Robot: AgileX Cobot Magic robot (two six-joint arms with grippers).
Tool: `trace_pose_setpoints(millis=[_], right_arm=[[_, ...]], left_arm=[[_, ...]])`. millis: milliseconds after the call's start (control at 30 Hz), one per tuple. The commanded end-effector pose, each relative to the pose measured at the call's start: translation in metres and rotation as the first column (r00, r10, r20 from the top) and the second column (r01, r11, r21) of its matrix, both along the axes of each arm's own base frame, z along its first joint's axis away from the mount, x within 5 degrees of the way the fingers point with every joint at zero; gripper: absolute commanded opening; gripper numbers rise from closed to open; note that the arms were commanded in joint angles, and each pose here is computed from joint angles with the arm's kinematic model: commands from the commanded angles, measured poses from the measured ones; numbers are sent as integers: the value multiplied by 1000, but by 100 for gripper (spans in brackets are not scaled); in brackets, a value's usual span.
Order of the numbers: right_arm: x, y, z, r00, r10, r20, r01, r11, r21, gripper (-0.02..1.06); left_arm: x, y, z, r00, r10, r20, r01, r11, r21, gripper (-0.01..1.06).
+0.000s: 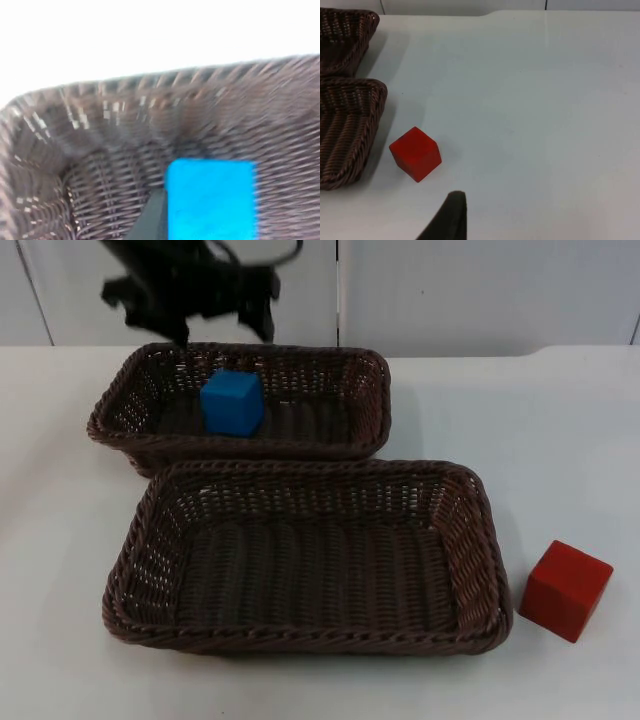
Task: Pick up one cube with the left hand and place it into the upper basket. Pick up one cube with the right hand and place it into the lower basket.
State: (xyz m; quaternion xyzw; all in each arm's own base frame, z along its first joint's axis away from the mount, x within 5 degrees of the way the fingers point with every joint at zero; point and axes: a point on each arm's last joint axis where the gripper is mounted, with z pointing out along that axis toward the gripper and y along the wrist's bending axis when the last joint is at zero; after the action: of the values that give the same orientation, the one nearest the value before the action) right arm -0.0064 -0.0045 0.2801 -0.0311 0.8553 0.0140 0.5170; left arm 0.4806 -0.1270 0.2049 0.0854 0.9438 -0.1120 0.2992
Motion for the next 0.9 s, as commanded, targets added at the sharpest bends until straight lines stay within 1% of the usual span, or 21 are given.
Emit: trace_pose_setpoints(millis=[0,33,67,100,233,267,467,500,600,633,700,800,867], right_arm=[[1,0,0,1000,1,1,-1,1000,0,105],[1,0,0,1000,1,1,-1,1000,0,105],[1,0,0,1000,1,1,-1,1000,0,105],[1,0,0,1000,1,1,-1,1000,0,105],[1,0,0,1000,1,1,-1,1000,0,105],[1,0,0,1000,1,1,-1,1000,0,105],[1,0,0,1000,1,1,-1,1000,0,105],[1,0,0,1000,1,1,-1,1000,0,105],[1,0,0,1000,1,1,-1,1000,0,105],[1,0,0,1000,1,1,-1,1000,0,105],[1,0,0,1000,1,1,-1,1000,0,105],[1,0,0,1000,1,1,-1,1000,0,105],[1,0,0,1000,1,1,-1,1000,0,105]], left_arm=[[-7,-2,28,1000,-3,29,3,1000,-26,87],[-12,-1,44,999,-6,47,7,999,-31,87],[-12,-1,44,999,-6,47,7,999,-31,87],[-21,1,65,998,-12,69,14,999,-35,87],[-42,6,111,993,-25,115,30,999,-42,87],[-42,6,111,993,-25,115,30,999,-42,87],[-74,14,161,985,-43,165,48,998,-31,87],[-74,14,161,985,-43,165,48,998,-31,87],[-91,18,180,980,-45,192,52,998,-34,87],[-91,18,180,980,-45,192,52,998,-34,87],[-104,21,190,976,-45,215,54,998,-35,87],[-124,27,191,971,-36,238,45,998,-32,87],[-130,29,191,969,-32,246,42,999,-34,87]])
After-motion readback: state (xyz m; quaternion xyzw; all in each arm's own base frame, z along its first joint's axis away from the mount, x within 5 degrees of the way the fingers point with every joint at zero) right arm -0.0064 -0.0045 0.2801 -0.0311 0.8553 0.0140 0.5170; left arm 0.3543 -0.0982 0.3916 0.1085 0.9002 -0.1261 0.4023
